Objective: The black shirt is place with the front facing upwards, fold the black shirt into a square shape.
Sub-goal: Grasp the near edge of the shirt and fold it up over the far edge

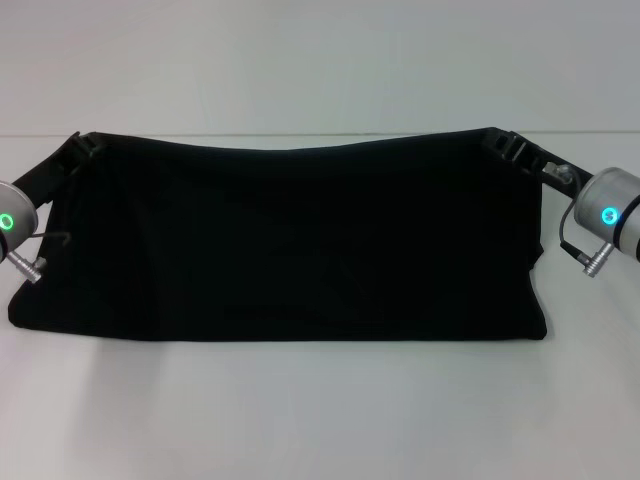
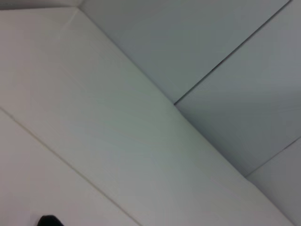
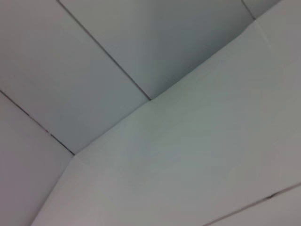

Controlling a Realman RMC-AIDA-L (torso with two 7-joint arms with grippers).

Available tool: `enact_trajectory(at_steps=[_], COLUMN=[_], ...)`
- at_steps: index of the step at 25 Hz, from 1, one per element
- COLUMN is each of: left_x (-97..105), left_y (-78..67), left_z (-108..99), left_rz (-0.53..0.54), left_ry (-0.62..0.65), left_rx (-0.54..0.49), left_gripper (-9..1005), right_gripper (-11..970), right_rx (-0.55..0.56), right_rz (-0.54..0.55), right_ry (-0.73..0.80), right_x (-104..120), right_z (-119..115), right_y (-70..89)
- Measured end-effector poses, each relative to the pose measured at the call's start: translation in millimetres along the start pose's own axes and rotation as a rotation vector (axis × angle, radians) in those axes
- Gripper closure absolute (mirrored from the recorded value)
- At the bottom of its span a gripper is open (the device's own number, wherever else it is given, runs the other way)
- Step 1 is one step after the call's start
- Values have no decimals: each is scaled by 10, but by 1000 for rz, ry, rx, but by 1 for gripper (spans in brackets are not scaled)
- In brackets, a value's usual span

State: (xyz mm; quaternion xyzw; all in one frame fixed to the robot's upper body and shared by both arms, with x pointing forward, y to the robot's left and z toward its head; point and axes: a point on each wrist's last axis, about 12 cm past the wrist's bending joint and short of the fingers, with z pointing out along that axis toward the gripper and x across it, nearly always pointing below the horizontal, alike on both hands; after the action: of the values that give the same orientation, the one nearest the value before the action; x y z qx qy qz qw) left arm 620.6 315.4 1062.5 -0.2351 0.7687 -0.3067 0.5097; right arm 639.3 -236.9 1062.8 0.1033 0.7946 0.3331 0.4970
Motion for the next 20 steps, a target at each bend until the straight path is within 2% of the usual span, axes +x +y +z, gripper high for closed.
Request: enact_trajectory(at_steps=[3,9,12,17,20], left_x=[27,72,80,104,112], left_y=[2,43,60,105,144], left_z=[-5,-6,-8,-42,-76], left_rz=[20,4,4,-3,-8], left_ry=[-30,-54,-54,-53,-53], left_rx=[-1,-36,-51,-60,-64], left_gripper=[933,920,796,576,460], right_gripper=[912,794,735,495,432], right_rx=[0,1,30,54,53], right_rz=[-50,-65,-65,-61,-63], right_ry=[3,11,16,25,32], right_x=[6,18,16,31,53], right_z=[34,88,106,111,110], right_y=[35,92,77,56,57])
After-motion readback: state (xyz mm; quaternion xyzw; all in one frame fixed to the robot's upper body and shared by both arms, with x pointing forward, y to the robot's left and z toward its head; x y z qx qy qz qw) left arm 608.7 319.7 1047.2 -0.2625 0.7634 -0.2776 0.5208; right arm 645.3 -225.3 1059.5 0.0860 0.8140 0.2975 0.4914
